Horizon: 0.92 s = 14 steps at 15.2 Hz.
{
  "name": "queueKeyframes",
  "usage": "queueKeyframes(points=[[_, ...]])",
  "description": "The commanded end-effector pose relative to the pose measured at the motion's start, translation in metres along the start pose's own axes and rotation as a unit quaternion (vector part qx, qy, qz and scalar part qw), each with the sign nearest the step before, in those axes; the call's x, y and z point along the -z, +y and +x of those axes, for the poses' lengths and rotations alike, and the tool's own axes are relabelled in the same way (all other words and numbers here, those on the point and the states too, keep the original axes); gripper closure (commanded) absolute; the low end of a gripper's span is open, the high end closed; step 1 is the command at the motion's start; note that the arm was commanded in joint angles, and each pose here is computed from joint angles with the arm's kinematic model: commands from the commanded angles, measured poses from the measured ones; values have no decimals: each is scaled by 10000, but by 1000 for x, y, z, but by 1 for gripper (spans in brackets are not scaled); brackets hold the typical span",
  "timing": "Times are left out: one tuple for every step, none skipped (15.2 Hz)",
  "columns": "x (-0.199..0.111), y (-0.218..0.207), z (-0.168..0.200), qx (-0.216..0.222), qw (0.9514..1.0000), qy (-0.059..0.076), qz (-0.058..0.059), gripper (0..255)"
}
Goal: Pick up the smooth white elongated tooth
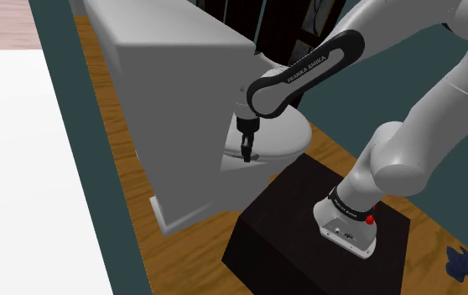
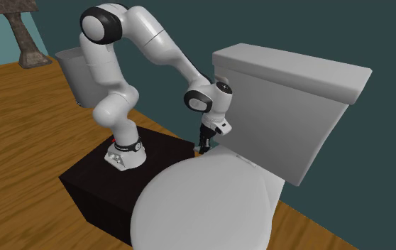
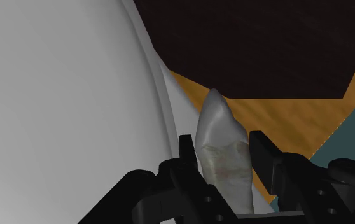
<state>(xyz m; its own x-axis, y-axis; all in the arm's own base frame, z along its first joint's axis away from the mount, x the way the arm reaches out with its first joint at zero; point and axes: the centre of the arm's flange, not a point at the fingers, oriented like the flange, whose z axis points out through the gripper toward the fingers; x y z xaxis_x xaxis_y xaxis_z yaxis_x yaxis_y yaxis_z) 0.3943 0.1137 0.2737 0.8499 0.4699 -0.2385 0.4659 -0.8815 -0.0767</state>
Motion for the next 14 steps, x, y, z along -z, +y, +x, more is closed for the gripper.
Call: queueKeyframes(points=[[-1, -1, 0, 3, 10000, -8, 3, 255], [-1, -1, 0, 4, 10000, -8, 3, 255], [4, -1, -1, 4, 10000, -8, 3, 255], [9, -2, -2, 4, 10000, -8, 3, 255], [14, -2, -3, 4, 10000, -8, 3, 255], [19, -3, -5, 4, 10000, -8, 3, 255], [24, -3, -6, 4, 10000, -8, 3, 255], [29, -3, -7, 4, 10000, -8, 3, 255], [34, -4, -8, 4, 10000, -8, 3, 255], [40, -4, -10, 4, 10000, -8, 3, 255], [45, -5, -11, 4, 10000, -8, 3, 255], [50, -5, -12, 4, 10000, -8, 3, 255], [55, -5, -14, 4, 10000, -8, 3, 255], [60, -6, -15, 4, 10000, -8, 3, 255]])
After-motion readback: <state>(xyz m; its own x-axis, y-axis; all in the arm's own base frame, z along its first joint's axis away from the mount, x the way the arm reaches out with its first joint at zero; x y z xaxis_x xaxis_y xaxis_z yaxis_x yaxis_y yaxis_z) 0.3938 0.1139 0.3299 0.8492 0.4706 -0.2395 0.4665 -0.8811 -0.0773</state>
